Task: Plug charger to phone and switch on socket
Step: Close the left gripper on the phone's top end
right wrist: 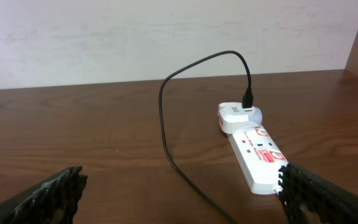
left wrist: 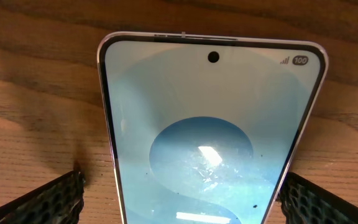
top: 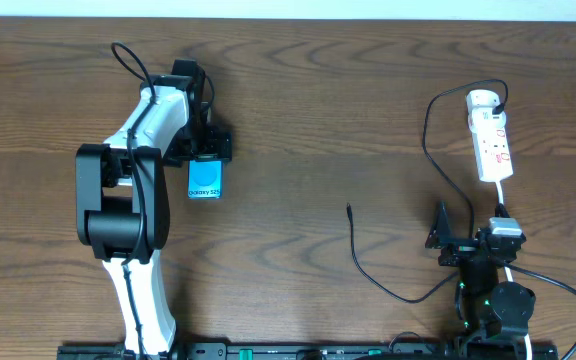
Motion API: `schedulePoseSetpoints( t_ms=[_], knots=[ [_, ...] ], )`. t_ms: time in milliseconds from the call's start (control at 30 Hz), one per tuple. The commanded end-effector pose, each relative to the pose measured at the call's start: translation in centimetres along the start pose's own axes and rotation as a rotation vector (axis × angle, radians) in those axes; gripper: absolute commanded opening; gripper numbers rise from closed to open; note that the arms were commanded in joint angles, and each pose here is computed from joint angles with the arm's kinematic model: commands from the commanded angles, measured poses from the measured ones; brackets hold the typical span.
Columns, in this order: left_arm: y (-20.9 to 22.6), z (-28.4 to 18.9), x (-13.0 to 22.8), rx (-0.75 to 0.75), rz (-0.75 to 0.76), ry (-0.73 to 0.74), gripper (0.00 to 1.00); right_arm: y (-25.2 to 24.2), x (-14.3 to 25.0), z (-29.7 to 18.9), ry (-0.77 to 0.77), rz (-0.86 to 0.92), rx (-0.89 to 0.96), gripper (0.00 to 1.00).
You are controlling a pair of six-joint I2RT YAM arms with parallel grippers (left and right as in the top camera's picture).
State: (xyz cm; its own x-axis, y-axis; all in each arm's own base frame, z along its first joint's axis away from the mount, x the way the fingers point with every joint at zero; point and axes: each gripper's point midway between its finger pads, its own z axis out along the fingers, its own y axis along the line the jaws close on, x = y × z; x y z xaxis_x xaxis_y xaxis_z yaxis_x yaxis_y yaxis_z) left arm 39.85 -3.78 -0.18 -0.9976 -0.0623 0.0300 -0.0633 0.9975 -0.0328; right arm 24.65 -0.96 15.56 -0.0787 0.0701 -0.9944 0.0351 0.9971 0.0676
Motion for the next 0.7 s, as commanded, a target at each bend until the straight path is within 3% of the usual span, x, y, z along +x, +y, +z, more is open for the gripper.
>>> schedulePoseSetpoints(
  t_ms=[0, 667],
  knots=[
    [0.18, 1.06, 0.88, -0.001, -0.005, 0.037, 1.0, 0.19, 0.07, -0.02, 0.001, 0.012, -0.008, 0.99],
    [0.2, 1.06, 1.06, -0.002, -0.005, 0.045, 0.8, 0.19, 0.07, -0.02, 0.001, 0.012, -0.008, 0.99]
  ],
)
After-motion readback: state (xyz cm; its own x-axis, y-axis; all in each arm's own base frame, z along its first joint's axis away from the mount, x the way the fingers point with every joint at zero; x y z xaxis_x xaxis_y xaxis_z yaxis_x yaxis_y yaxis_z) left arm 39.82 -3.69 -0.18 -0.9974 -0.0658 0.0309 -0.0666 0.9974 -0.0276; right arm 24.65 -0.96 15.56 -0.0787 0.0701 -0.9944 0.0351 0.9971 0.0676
